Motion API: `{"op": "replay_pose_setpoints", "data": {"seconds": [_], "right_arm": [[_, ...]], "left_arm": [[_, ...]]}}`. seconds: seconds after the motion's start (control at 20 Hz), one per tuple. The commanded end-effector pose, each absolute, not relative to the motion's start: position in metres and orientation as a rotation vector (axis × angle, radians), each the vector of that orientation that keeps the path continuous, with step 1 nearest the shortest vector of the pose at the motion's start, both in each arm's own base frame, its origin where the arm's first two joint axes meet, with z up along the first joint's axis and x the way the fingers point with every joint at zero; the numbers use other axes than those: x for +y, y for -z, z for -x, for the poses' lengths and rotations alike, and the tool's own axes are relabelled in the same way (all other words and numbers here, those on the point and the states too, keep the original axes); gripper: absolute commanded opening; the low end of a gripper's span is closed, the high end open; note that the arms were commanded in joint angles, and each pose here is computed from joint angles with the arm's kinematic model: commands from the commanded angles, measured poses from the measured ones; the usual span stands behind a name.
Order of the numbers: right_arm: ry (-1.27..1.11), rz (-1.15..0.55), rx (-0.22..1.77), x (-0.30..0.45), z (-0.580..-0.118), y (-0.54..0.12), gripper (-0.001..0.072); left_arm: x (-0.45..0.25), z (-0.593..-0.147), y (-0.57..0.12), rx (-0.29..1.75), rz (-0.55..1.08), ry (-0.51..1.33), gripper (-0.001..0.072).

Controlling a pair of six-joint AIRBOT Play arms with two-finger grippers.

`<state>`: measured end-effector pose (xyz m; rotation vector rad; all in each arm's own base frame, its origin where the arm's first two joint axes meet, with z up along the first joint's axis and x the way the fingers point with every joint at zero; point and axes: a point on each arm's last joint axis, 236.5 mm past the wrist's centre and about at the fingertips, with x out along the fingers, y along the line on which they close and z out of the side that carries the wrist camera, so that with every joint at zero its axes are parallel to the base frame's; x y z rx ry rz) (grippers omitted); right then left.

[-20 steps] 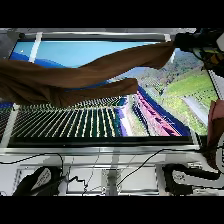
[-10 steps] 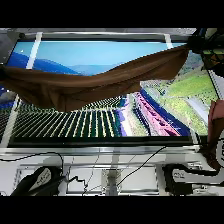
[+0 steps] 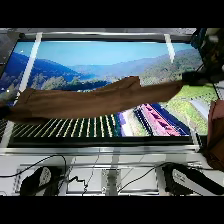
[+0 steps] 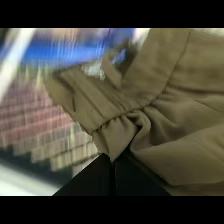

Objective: Fold the clothes and pants, and hang the long-sleeved shirts on hangers.

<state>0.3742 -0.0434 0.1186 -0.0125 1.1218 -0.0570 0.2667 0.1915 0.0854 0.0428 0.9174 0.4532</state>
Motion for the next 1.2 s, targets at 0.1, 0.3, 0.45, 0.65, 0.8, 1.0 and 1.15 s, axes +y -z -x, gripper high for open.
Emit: {"op": "replay_pose_setpoints", "data": {"seconds": [0.1,0.3,0.45,0.65,0.8,1.0,1.15], "right_arm": [[0.06,-0.074,1.382,-0.024,-0.259,-0.025,0.0015],[0.038,-0.111,1.526,-0.013,-0.219,-0.008,0.0408],[0.097,-0.039,1.446,-0.034,-0.237,-0.01,0.0675],[0.271,0.069,1.195,-0.09,-0.297,-0.023,0.0451],[0.295,-0.044,1.306,-0.112,-0.302,0.005,0.0453],[-0.014,-0.376,1.445,-0.066,-0.312,0.033,0.0452],[-0.207,-0.432,1.414,-0.041,-0.33,0.047,0.0455]], "left_arm": [[0.173,-0.196,-0.028,1.159,0.029,-0.461,0.0029],[0.171,-0.195,-0.027,1.167,0.033,-0.459,0.0594],[0.173,-0.197,-0.031,1.155,0.034,-0.465,0.0694],[0.182,-0.209,-0.051,1.072,0.042,-0.507,0.069],[0.188,-0.219,-0.061,1.01,0.042,-0.532,0.069],[0.189,-0.22,-0.062,1.002,0.038,-0.534,0.069],[0.191,-0.223,-0.064,0.986,0.032,-0.537,0.069]]}}
